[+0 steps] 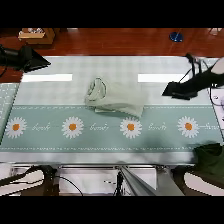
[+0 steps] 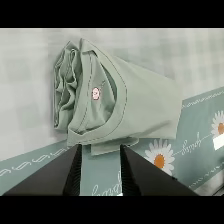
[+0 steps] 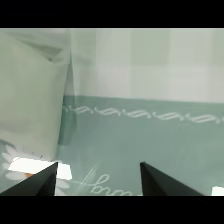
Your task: Fold the shirts.
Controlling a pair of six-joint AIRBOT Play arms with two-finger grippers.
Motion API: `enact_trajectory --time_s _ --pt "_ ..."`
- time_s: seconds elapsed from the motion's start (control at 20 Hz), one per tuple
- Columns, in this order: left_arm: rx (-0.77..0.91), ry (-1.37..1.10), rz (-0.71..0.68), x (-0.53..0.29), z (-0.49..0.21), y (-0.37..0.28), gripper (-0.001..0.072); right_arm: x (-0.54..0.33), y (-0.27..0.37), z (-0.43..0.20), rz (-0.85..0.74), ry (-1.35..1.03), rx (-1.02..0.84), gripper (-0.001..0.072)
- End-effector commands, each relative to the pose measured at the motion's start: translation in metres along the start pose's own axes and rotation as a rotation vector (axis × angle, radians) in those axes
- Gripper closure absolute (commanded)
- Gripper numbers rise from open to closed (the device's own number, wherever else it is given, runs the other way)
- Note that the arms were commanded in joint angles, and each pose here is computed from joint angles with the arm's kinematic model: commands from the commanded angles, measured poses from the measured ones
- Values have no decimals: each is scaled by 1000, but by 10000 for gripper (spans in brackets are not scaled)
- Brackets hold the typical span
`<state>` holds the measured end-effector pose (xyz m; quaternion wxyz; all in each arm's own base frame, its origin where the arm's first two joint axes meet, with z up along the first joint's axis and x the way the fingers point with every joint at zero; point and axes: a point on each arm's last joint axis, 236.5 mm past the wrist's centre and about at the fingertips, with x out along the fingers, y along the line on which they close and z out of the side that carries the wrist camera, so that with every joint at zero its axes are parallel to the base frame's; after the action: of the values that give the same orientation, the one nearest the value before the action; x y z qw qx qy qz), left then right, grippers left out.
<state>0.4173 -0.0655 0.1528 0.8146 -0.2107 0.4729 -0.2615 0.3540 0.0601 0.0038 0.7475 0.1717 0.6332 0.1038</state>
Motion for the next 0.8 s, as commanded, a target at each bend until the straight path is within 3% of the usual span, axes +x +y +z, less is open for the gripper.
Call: enact_trajectory --time_s 0.0,0.2,0.6,0.75 --pt "-8 -1 5 -2 0 4 389 38 16 -23 253 -34 169 131" --pt "-8 -1 5 -2 0 4 390 71 33 -10 320 -160 245 131" --pt "-8 -1 5 -2 0 4 390 131 77 -9 364 -146 350 143" --pt "-8 -2 5 -2 0 4 390 128 91 -1 412 -178 337 404"
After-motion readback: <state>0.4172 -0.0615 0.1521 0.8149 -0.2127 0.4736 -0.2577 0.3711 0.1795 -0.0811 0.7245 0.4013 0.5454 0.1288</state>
